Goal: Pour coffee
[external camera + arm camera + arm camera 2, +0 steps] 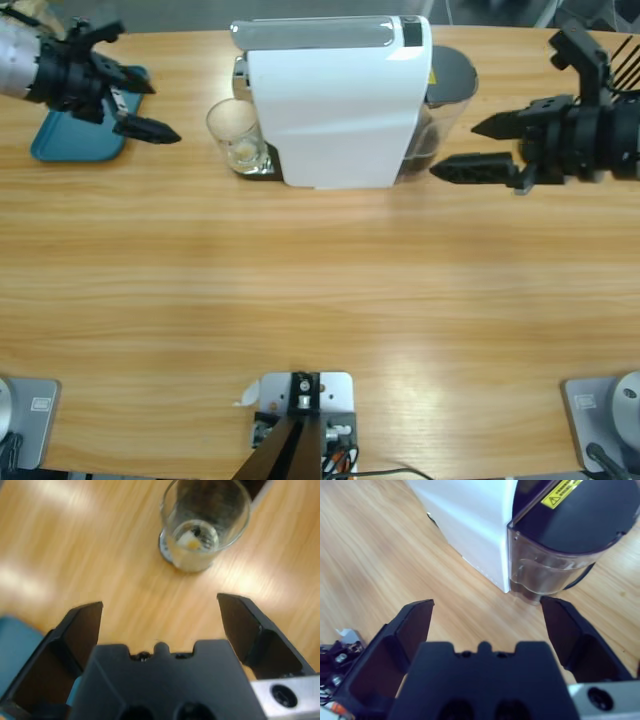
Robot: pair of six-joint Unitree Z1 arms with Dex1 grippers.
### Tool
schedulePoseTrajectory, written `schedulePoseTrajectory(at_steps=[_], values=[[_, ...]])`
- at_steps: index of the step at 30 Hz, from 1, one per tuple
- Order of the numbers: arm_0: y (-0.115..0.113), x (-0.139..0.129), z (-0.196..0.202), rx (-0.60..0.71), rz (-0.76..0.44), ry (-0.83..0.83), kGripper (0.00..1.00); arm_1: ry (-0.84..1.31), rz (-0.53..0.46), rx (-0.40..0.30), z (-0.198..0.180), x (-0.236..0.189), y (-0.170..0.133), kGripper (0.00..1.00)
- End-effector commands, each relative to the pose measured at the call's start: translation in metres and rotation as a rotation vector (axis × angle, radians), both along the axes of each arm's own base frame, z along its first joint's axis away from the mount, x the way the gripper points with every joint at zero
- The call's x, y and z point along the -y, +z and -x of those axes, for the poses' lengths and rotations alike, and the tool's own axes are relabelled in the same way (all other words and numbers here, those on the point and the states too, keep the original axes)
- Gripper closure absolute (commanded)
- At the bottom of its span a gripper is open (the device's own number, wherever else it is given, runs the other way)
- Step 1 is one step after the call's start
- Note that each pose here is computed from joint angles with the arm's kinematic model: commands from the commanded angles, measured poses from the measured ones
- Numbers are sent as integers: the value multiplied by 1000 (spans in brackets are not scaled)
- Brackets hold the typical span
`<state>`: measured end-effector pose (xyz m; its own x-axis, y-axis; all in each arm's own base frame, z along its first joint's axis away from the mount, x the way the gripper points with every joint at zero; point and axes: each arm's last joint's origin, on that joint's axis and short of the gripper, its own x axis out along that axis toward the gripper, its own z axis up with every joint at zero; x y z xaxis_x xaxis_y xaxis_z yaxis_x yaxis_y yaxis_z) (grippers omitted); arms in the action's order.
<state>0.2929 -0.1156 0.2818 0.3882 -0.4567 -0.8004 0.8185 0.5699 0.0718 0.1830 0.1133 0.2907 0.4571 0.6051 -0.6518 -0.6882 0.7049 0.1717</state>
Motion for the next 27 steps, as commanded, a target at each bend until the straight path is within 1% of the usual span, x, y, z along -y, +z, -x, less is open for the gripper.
schedulePoseTrajectory(at_steps=[1, 3, 4, 5, 6, 7, 8, 9, 10, 12, 14, 17, 22, 25, 27], values=[[16, -19, 53, -59, 41, 258, 4, -154, 17, -59, -7, 4, 68, 201], [15, -22, 70, -68, 49, 267, 4, -196, 63, -96, -19, 0, 91, 308], [15, -22, 78, -72, 50, 274, 4, -203, 57, -80, -21, 0, 102, 416], [14, -21, 88, -78, 57, 290, 4, -212, 35, -63, -23, -1, 111, 591], [13, -20, 97, -88, 65, 298, 4, -215, 21, -46, -28, -3, 120, 795], [11, -19, 105, -94, 63, 306, 4, -221, 21, -40, -32, -5, 125, 866], [8, -22, 113, -101, 59, 335, 4, -262, 43, -57, -41, -7, 129, 972], [6, -24, 117, -108, 58, 363, 4, -305, 84, -70, -48, -8, 132, 1000], [4, -26, 120, -114, 57, 373, 4, -308, 95, -81, -55, -12, 135, 1000], [2, -26, 123, -114, 49, 382, 4, -288, 88, -91, -66, -20, 142, 1000], [1, -28, 124, -109, 43, 398, 4, -253, 84, -127, -78, -32, 145, 1000], [0, -29, 124, -103, 30, 418, 4, -214, 66, -158, -95, -48, 146, 1000], [-1, -28, 122, -101, 33, 422, 4, -165, 30, -244, -117, -68, 139, 1000], [-2, -28, 122, -108, 38, 432, 4, -145, 42, -284, -125, -77, 132, 1000], [-5, -28, 122, -107, 40, 435, 4, -148, 69, -322, -133, -82, 125, 1000]])
